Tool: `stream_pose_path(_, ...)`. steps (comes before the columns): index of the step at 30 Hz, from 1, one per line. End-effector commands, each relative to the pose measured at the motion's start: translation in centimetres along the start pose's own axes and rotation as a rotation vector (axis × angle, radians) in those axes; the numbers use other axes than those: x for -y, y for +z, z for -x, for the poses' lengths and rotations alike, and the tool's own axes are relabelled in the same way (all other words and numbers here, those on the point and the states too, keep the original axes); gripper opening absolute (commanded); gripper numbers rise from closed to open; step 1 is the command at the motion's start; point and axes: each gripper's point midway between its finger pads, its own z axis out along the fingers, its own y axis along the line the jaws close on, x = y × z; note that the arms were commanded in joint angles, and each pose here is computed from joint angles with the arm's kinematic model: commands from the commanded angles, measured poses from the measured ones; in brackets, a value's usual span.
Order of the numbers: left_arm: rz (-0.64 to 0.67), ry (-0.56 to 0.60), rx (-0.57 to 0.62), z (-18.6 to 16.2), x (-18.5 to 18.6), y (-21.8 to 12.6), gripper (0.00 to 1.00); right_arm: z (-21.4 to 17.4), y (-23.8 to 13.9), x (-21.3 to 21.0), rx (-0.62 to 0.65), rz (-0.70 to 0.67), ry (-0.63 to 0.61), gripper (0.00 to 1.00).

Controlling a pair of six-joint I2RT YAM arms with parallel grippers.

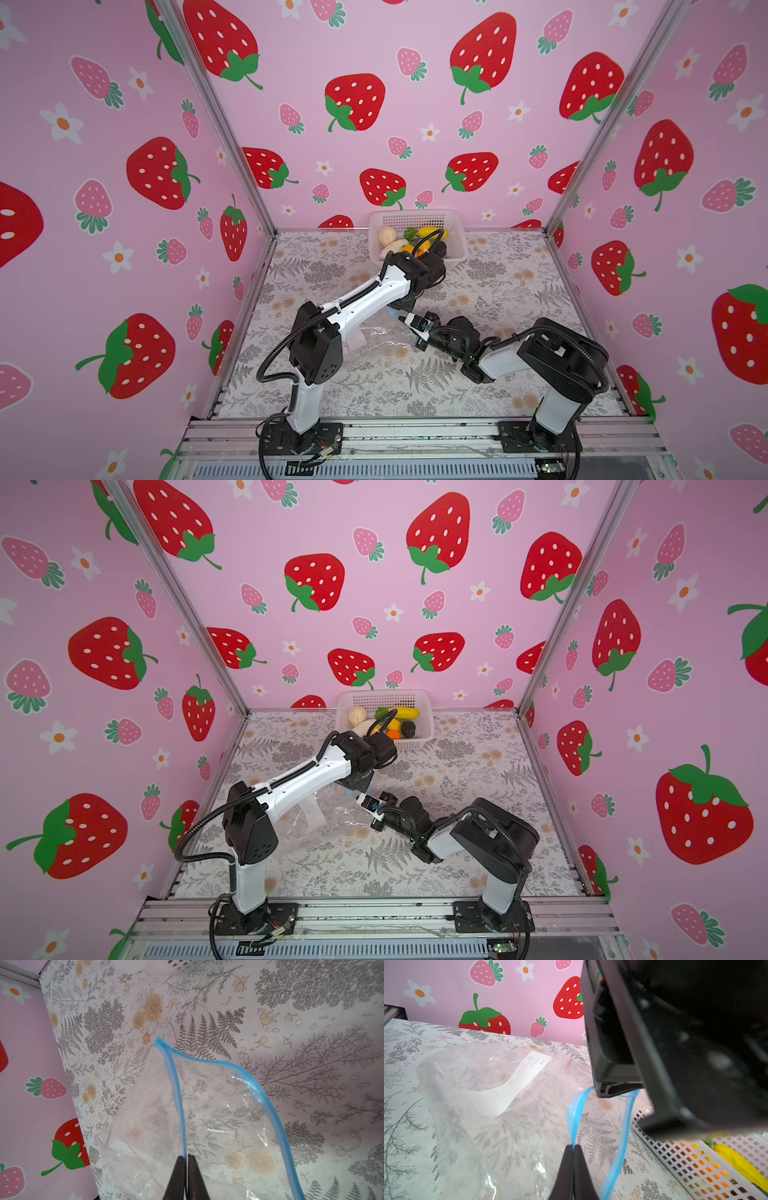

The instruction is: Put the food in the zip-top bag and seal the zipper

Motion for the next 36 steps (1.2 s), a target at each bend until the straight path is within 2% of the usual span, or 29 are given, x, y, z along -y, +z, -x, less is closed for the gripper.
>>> stream_pose_path(1,0.048,-0.005,-0.004,-0.3,-0.7,0.2,0.07,0.5,0.1,0.0,0.027,-0.011,0.007,0.00)
stream_pose_path(2,0.048,-0.007,-0.004,-0.3,-0.8,0.2,0.01,0.5,0.1,0.1,0.029,-0.013,0.007,0.00)
stream_pose_path(8,0.045,-0.013,0.002,-0.2,-0.9,0.0,0.00,0.7,0.0,0.2,0.035,-0.017,0.020,0.00)
stream_pose_path(12,0.038,-0.015,0.013,0.0,-0.9,0.0,0.00,0.9,0.0,0.6,0.031,-0.038,0.039,0.13)
stream_pose_path(15,0.036,-0.010,0.020,0.0,-0.9,-0.1,0.00,1.0,-0.2,0.7,0.022,-0.041,0.049,0.28)
stream_pose_path(18,0.036,-0.012,0.038,0.2,-1.1,-0.2,0.00,1.5,-0.5,0.8,0.022,-0.035,0.062,0.37)
stream_pose_path(25,0.008,-0.007,0.074,0.9,-1.0,-1.0,0.00,3.2,-2.6,1.6,-0.033,-0.036,0.092,0.46)
stream_pose_path(30,-0.017,-0.010,0.112,1.7,-1.0,-1.6,0.00,3.2,-4.0,5.8,-0.093,-0.150,0.202,0.50)
stream_pose_path(36,-0.027,-0.022,0.124,2.1,-1.2,-1.8,0.00,2.4,-4.5,14.4,-0.145,-0.306,0.360,0.50)
